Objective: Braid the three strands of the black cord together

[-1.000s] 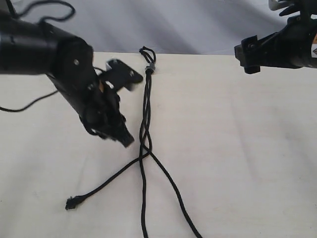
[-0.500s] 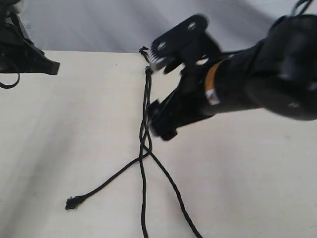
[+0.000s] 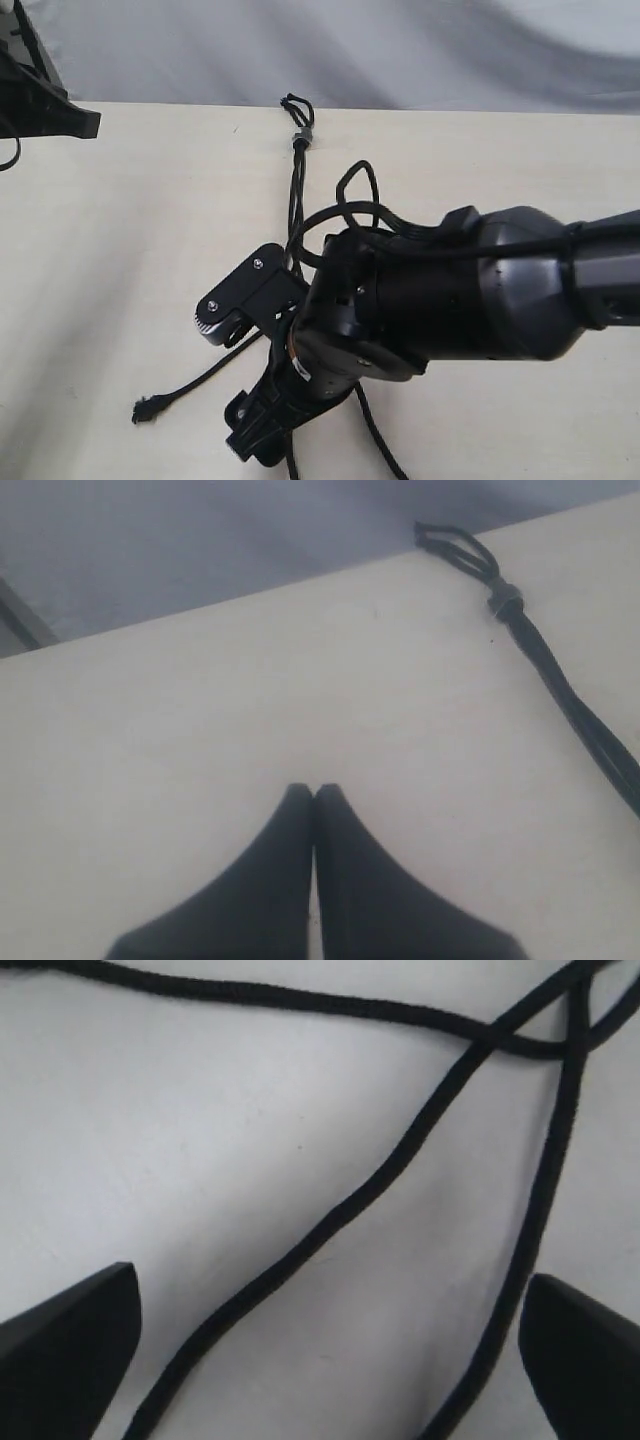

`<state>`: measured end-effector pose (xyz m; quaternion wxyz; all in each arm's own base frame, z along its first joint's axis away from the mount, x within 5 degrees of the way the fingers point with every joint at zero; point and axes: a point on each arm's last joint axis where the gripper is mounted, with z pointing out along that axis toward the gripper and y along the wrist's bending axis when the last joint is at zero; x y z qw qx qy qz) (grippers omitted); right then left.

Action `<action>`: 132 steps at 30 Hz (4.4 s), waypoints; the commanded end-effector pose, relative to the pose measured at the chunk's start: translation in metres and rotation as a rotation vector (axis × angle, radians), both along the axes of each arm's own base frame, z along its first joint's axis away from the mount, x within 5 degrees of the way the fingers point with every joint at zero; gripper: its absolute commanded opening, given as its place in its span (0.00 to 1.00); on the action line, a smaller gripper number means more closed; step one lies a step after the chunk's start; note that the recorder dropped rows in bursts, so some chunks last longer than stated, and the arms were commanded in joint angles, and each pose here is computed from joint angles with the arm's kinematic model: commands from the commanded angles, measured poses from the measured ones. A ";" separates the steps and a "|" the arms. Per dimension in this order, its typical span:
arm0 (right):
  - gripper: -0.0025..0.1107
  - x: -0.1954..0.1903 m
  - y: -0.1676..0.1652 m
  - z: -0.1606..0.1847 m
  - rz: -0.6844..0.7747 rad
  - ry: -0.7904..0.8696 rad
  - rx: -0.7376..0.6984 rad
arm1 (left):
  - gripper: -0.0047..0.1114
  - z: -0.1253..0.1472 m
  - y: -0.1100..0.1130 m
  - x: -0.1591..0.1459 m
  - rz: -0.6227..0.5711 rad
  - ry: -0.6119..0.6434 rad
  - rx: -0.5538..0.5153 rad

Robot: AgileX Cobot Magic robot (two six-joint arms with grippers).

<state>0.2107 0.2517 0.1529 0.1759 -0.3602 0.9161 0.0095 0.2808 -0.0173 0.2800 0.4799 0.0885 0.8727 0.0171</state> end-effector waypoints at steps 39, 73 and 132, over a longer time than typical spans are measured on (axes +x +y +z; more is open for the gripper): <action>0.03 0.054 -0.002 -0.001 0.297 -0.100 -0.306 | 0.04 -0.001 0.000 -0.003 0.009 0.012 -0.017; 0.03 0.046 -0.003 0.017 0.251 -0.025 -0.170 | 0.04 0.000 0.000 -0.003 0.010 0.008 -0.019; 0.93 0.056 -0.189 0.164 -0.251 -0.779 0.210 | 0.41 -0.130 -0.218 -0.057 -0.456 0.780 -0.041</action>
